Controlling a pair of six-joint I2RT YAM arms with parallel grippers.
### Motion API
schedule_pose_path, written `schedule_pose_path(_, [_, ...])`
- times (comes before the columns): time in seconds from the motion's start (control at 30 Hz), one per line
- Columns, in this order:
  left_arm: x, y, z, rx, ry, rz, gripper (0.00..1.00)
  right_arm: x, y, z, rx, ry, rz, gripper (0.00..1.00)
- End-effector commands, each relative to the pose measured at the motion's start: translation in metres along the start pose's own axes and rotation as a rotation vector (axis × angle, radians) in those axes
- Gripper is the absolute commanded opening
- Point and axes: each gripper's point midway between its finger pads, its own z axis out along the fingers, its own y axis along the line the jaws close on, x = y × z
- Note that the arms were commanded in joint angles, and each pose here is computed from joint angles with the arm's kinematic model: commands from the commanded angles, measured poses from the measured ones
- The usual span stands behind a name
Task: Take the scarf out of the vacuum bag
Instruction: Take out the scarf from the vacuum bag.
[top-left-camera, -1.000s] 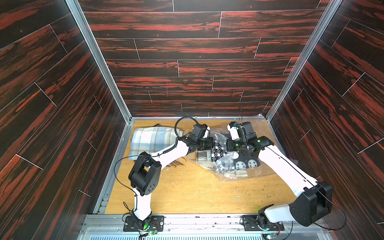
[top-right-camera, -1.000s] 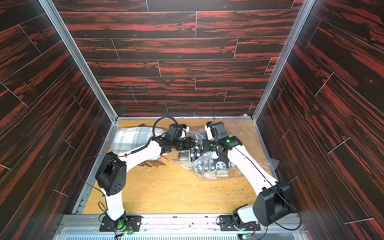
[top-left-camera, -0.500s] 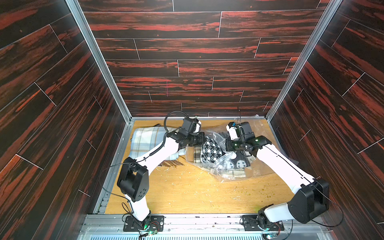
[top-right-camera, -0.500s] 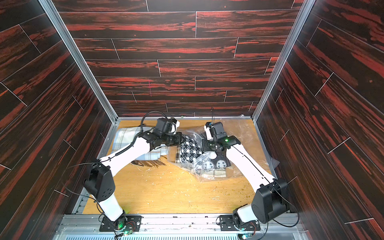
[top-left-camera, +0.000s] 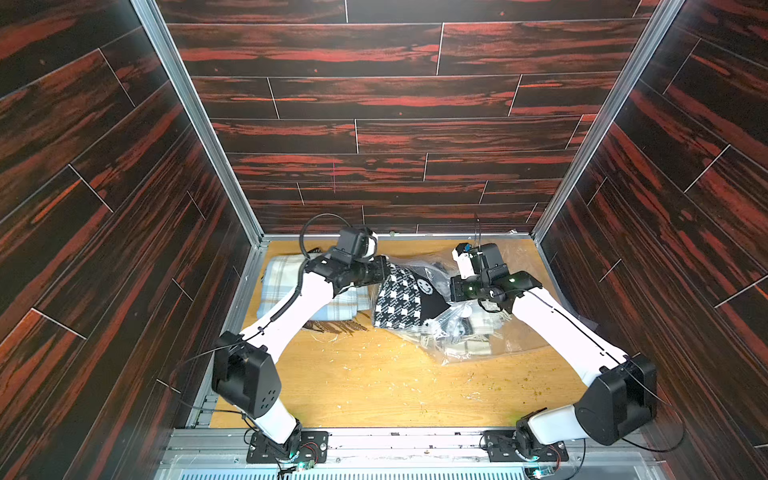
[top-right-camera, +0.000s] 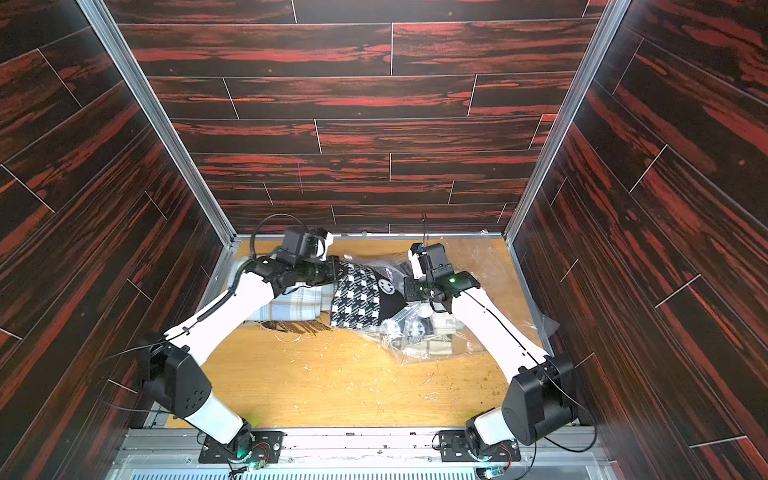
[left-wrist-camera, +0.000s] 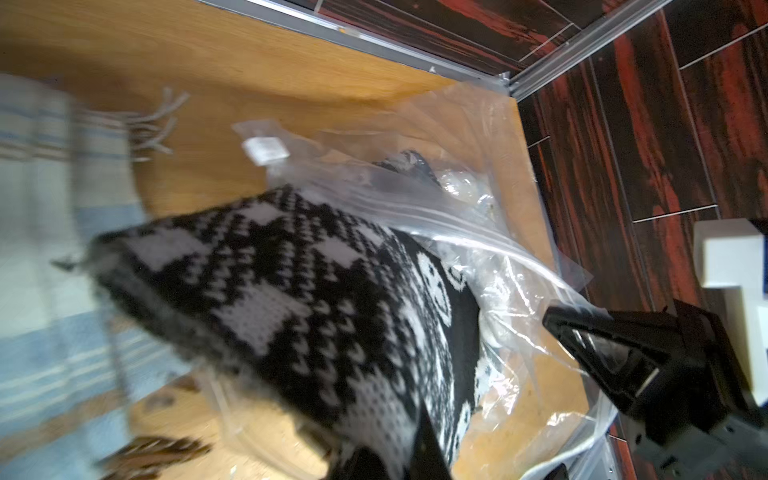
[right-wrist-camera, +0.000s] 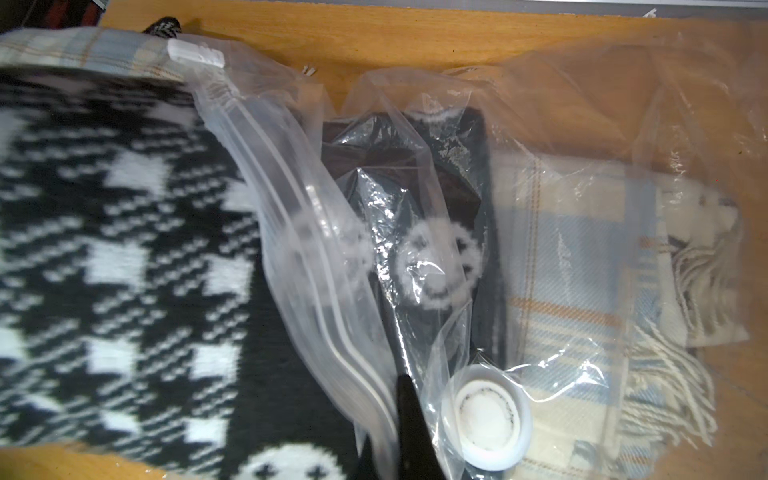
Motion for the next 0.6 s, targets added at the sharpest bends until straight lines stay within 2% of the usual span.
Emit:
schedule_pose_path(0.0, [-0.014,0.012,-0.034,-0.052,-0.037,0.018,0.0,-0.007,-0.005,0.001,0.028,-0.014,0.0,0.0])
schedule_pose_path(0.13, [-0.015,0.039,-0.044,-0.141,-0.02,0.024,0.0,-0.005,-0.012,0.005,0.06,-0.013,0.007,0.0])
schedule_pose_path(0.57, [-0.048,0.1,-0.089,-0.451,-0.04,0.098,0.0,-0.007,-0.029,0.011,0.155,-0.036,0.019,0.0])
